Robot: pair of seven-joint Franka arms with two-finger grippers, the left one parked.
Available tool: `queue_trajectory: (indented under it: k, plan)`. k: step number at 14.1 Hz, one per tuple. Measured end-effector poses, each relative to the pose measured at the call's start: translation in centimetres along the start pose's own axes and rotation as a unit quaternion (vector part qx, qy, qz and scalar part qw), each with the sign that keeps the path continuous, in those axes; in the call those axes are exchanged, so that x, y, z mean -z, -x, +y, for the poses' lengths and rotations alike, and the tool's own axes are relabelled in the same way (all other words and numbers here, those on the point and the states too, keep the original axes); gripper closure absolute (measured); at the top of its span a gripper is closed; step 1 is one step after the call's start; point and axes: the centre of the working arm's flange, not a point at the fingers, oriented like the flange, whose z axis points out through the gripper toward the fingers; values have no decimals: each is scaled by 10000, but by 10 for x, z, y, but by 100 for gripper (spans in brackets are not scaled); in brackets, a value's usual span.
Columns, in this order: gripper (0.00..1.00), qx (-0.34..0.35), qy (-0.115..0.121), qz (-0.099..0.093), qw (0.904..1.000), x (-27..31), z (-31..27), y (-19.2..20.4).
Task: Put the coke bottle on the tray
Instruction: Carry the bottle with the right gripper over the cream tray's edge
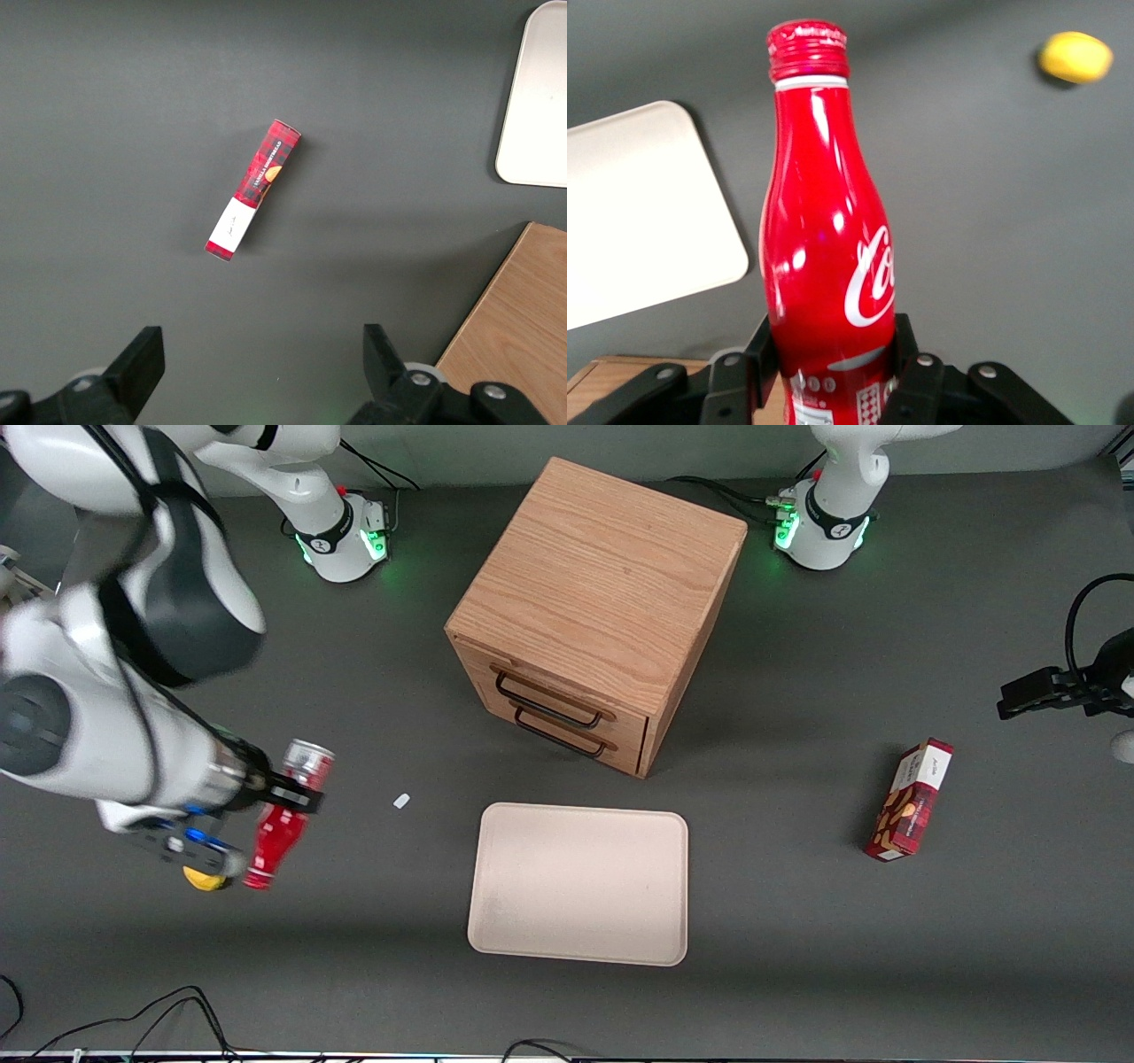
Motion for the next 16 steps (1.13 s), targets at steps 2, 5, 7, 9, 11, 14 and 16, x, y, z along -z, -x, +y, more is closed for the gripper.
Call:
queue_trajectory:
  k: [2, 5, 7, 9, 11, 14, 16]
  plan:
    - [46, 464, 31, 61, 9989, -43, -49, 0]
    - [46, 798, -158, 227, 9964, -97, -94, -5]
    - [46, 881, -338, 385, 9948, -133, -115, -12]
    - [46, 949, -483, 487, 9931, -173, -134, -16]
    - [46, 968, -594, 517, 9922, -215, -154, -13]
    - [46, 896, -656, 536, 9924, -255, -173, -5]
    - [46, 893, -630, 521, 9926, -266, -176, -4]
